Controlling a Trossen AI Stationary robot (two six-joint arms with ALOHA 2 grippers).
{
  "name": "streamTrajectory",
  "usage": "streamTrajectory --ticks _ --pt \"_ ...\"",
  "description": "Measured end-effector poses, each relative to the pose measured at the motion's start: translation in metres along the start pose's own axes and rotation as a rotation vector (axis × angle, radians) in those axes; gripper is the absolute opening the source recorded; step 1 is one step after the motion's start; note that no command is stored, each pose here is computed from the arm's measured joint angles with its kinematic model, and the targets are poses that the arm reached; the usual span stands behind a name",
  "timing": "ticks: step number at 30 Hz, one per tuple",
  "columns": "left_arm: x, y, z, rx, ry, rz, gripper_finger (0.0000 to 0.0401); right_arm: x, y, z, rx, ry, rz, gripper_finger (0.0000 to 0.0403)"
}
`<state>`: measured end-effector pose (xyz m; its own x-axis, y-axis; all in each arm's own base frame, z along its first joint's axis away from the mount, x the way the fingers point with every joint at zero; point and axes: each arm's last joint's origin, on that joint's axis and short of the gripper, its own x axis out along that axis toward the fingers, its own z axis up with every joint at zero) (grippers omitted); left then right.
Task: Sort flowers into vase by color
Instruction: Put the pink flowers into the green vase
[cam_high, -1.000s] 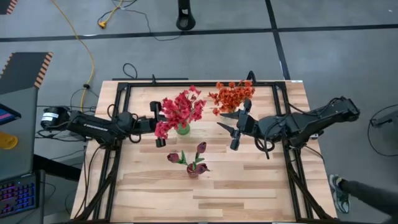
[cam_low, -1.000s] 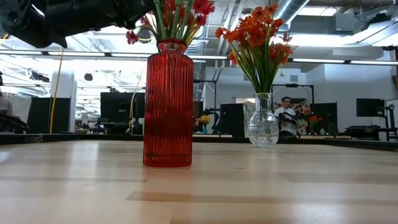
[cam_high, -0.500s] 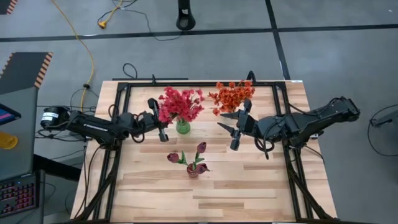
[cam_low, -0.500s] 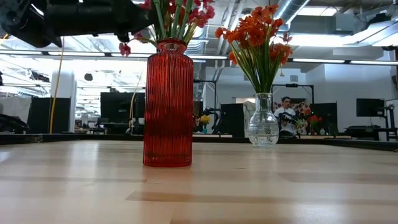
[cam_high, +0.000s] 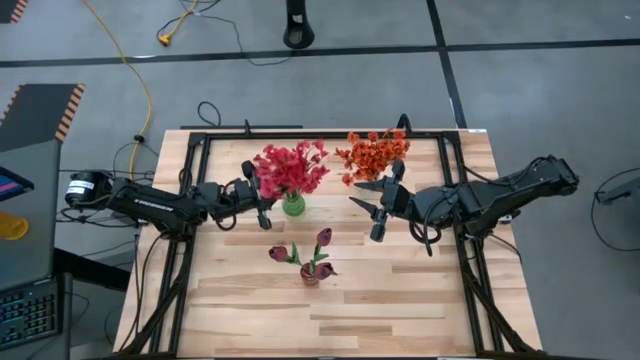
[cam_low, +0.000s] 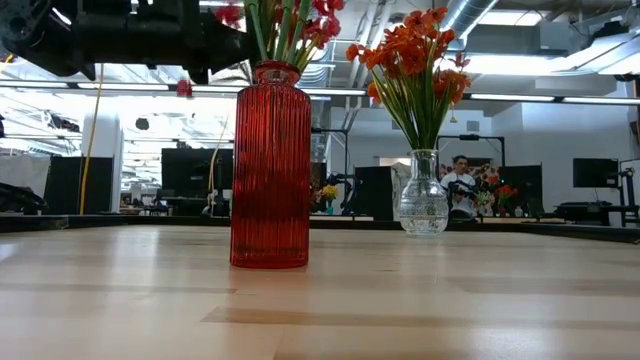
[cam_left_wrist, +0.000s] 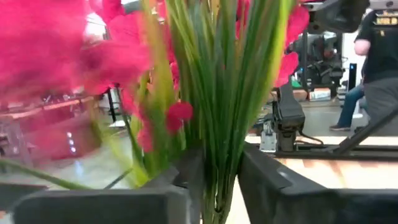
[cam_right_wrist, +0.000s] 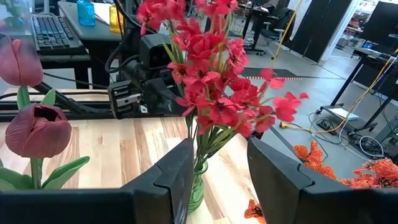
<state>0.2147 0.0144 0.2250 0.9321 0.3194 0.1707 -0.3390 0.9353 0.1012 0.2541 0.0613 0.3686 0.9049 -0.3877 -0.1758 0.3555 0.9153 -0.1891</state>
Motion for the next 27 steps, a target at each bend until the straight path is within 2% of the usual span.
streamTrajectory --ticks 6,12,17,27 --pt "0.000 0.000 0.000 -0.023 -0.002 -0.006 0.0149 0.000 0.000 0.000 -0.002 0.000 0.000 0.0176" --pt "-0.004 -0.002 0.005 -0.030 -0.003 -0.024 0.0195 0.000 -0.001 0.000 0.000 -0.002 -0.002 0.0175" --pt "-0.014 -0.002 0.009 -0.010 0.059 -0.050 0.0215 -0.001 -0.001 0.001 0.003 -0.005 -0.003 0.0175" --pt "-0.039 0.006 0.009 0.013 0.245 -0.069 0.0217 -0.001 -0.001 0.001 0.002 -0.003 -0.004 0.0175"
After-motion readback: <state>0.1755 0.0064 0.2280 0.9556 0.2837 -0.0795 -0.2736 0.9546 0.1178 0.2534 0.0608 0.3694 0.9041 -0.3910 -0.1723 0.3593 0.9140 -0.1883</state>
